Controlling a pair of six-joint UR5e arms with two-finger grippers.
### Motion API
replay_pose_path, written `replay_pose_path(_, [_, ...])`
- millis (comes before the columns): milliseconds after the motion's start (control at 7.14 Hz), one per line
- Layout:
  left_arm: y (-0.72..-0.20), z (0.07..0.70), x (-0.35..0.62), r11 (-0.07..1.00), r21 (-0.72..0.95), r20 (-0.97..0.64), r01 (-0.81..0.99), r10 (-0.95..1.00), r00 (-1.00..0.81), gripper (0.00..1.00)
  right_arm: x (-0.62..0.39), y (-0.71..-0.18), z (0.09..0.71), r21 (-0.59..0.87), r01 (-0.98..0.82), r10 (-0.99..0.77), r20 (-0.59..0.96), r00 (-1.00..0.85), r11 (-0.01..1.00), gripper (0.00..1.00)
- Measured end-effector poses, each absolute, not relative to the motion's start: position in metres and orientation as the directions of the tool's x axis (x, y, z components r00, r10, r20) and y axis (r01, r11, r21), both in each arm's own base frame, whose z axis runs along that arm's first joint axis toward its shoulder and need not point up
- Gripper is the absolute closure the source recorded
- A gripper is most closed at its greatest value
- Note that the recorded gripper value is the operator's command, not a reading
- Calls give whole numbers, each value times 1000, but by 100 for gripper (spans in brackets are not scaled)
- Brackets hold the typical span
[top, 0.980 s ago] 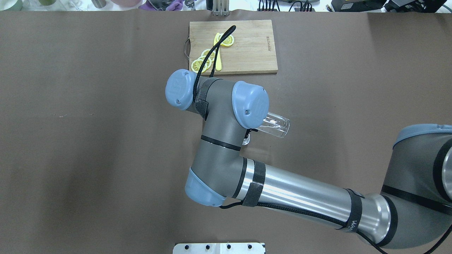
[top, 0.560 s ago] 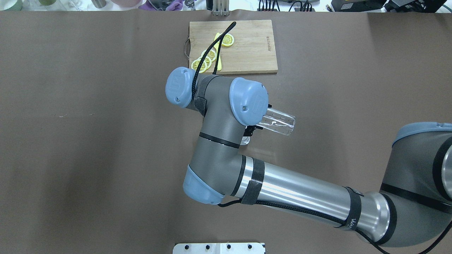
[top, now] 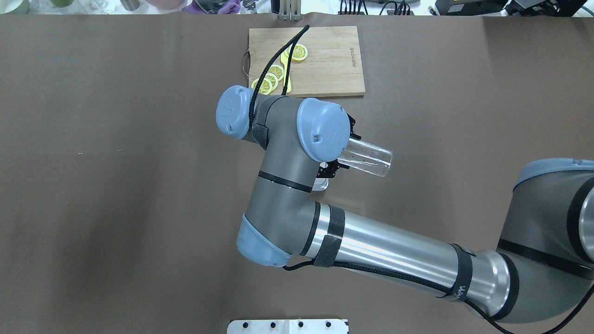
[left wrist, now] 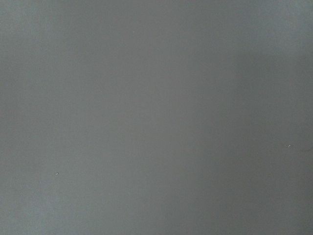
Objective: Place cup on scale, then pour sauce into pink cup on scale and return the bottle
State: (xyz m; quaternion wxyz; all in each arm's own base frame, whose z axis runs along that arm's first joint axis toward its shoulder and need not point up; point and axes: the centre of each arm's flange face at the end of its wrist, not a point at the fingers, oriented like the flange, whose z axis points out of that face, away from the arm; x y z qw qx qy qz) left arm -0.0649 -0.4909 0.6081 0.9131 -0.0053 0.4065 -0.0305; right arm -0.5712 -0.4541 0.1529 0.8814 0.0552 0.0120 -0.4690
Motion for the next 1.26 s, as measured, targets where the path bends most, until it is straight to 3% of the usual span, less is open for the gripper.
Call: replay_pose_path(1260, [-483,601,-68,998,-22,-744,59,-56,665,2,-585,-460,146,15,833,-829,-97,551,552,100])
